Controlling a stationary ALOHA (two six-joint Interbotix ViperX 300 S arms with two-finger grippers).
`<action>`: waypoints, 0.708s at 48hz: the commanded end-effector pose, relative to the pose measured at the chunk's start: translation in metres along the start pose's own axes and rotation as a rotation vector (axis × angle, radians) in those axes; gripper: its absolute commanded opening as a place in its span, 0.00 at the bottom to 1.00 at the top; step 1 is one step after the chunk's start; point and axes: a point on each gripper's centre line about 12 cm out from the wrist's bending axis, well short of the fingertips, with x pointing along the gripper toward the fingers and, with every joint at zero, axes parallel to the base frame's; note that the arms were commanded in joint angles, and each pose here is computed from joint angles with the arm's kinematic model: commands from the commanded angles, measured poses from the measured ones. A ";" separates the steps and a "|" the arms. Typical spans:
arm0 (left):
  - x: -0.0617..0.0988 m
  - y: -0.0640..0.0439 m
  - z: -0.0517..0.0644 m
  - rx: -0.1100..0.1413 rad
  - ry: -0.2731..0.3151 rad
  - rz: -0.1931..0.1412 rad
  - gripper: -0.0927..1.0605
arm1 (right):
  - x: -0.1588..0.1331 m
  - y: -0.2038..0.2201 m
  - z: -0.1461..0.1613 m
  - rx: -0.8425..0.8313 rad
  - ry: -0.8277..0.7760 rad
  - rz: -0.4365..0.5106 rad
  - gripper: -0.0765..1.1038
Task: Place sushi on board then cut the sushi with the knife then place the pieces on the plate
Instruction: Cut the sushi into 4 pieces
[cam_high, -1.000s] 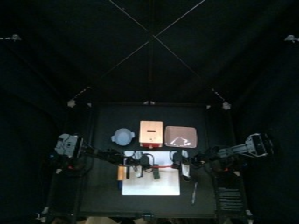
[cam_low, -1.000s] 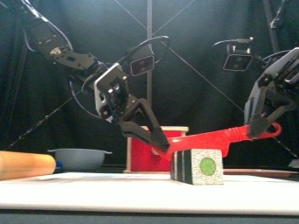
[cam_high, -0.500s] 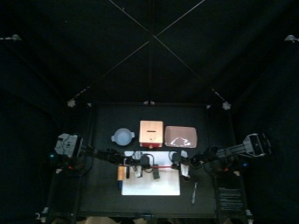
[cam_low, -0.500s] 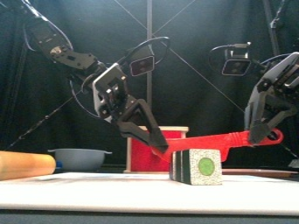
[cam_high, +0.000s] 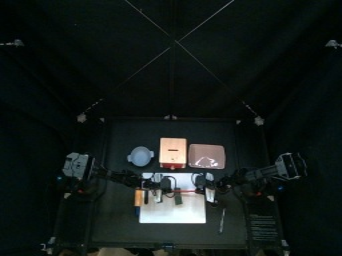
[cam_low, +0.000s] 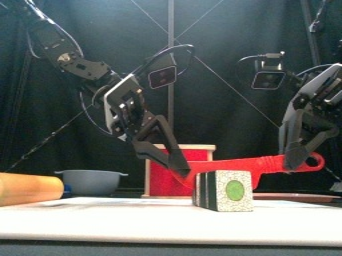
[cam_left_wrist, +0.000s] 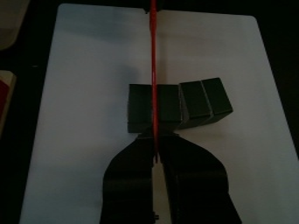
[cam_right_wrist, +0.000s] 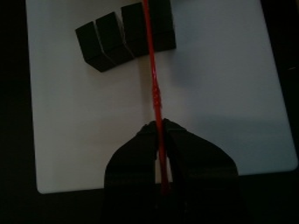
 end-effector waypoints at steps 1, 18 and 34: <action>0.001 0.001 0.003 -0.004 -0.002 0.001 0.41 | 0.000 0.001 0.009 0.016 -0.025 0.001 0.42; 0.002 0.001 -0.004 -0.011 0.029 0.003 0.41 | 0.006 -0.001 0.010 0.030 -0.010 -0.006 0.42; -0.008 -0.001 0.013 0.010 -0.021 -0.007 0.41 | -0.002 -0.003 0.017 0.033 -0.038 -0.004 0.42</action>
